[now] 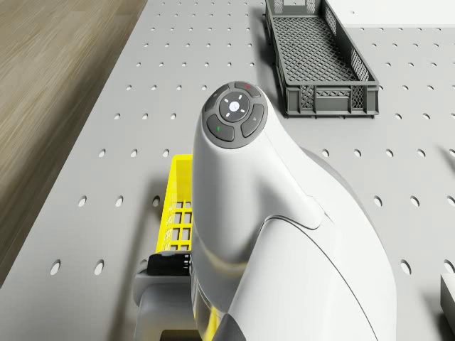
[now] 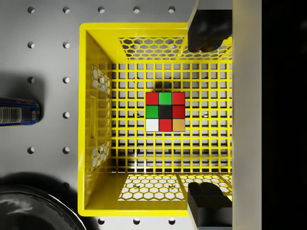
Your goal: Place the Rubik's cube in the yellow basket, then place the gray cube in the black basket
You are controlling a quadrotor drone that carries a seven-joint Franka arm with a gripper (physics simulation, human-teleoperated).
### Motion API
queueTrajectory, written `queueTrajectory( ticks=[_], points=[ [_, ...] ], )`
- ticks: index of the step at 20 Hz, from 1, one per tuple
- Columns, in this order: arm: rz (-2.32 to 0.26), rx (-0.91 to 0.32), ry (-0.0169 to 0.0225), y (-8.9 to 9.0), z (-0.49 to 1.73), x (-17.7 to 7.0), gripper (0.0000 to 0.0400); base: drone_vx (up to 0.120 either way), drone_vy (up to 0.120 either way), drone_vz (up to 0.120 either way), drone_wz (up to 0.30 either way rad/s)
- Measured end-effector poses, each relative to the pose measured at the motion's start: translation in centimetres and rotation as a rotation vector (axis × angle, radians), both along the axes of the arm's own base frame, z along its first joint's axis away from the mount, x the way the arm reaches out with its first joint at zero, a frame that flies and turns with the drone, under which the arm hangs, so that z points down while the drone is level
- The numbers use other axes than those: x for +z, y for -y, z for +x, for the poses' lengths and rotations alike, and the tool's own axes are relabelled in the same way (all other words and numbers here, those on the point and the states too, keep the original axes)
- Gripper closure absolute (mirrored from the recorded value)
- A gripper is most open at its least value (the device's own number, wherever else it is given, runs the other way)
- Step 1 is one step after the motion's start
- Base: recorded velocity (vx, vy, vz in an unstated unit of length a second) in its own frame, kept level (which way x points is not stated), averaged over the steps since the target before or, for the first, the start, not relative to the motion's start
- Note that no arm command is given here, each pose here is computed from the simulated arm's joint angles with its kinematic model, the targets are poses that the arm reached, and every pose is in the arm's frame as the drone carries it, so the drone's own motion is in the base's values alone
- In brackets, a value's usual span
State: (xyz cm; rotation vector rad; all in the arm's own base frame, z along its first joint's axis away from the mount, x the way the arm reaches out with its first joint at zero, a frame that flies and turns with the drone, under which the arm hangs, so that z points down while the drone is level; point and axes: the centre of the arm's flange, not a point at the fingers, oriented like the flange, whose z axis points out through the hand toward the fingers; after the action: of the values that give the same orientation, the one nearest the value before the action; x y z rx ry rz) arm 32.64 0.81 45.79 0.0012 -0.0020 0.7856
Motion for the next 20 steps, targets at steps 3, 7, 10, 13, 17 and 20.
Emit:
queueTrajectory(
  ticks=[3,7,10,13,17,20],
  points=[
    [0.0,0.0,0.0,0.0,0.0,-0.58,0.0,0.0,-0.053,0.0,0.0],
    [0.0,0.0,0.0,0.01,0.0,-0.96,0.0,0.0,-0.12,0.0,0.0],
    [0.0,0.0,0.0,0.01,0.0,-1.1,0.0,0.0,-0.12,0.0,0.0],
    [0.0,0.0,0.0,0.01,0.0,-1.17,0.0,0.0,-0.12,0.0,0.0],
    [0.0,0.0,0.0,0.01,0.0,-1.21,0.0,0.0,-0.12,0.0,0.0],
    [0.0,0.0,0.0,0.01,0.0,-1.22,0.0,0.0,-0.12,0.0,0.0]
  ],
)
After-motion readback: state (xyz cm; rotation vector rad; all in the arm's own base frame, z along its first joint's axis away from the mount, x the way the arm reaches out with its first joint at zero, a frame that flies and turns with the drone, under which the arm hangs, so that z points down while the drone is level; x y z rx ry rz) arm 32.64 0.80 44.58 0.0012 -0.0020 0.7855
